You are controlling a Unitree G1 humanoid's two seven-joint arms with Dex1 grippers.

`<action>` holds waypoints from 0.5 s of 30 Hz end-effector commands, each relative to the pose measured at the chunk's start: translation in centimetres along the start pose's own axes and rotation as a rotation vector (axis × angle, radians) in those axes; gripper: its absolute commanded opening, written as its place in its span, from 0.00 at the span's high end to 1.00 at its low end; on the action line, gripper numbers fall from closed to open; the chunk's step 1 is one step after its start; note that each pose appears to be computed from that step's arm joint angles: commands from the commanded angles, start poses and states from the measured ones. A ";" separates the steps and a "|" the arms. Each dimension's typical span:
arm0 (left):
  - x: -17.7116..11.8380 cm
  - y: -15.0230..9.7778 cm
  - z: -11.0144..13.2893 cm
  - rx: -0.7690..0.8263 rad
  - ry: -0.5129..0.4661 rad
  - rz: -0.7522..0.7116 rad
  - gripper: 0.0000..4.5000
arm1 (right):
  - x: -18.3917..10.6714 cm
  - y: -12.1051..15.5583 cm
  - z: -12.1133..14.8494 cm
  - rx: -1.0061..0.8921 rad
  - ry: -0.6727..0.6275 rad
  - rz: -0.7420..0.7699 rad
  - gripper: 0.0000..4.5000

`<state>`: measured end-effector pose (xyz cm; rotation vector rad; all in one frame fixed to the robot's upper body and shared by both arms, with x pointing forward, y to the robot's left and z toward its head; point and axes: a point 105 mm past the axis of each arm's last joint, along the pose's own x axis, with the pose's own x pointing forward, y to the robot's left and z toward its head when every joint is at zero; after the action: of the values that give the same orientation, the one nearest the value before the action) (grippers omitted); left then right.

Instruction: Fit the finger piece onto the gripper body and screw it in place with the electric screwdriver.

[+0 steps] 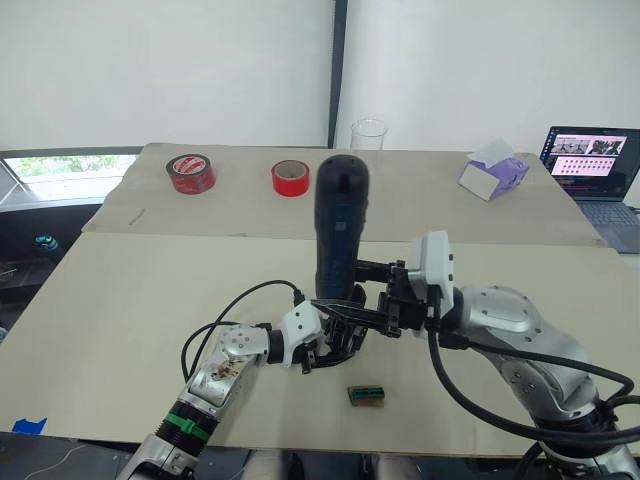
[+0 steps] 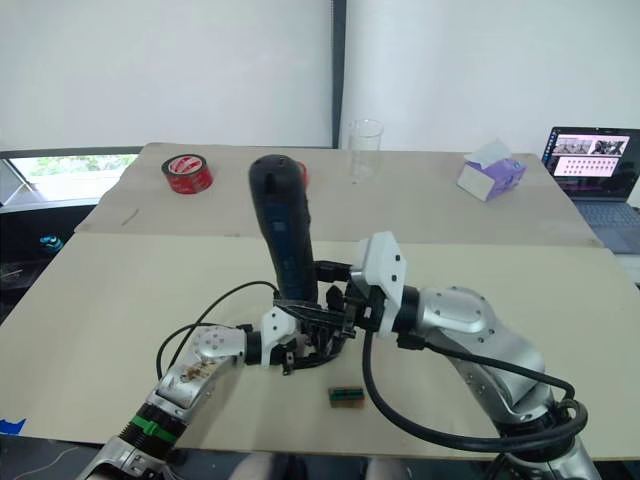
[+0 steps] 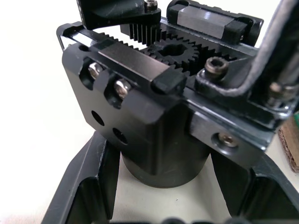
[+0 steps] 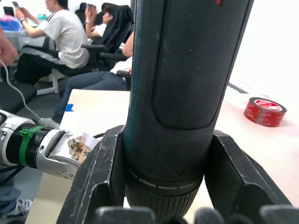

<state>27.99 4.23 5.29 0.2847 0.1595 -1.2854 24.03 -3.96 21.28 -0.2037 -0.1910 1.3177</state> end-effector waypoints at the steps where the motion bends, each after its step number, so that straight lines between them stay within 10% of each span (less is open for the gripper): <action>1: -0.2 -0.2 -0.9 -0.027 0.032 0.000 0.49 | -0.6 -1.1 -4.4 0.100 0.203 -0.067 0.57; 15: -0.1 -0.1 -0.9 -0.031 0.031 0.005 0.49 | -0.4 0.2 -5.7 0.112 0.262 0.010 0.57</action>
<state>27.97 4.15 5.30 0.2842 0.1582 -1.2863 23.76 -3.31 21.04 -0.2500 -0.1649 1.3577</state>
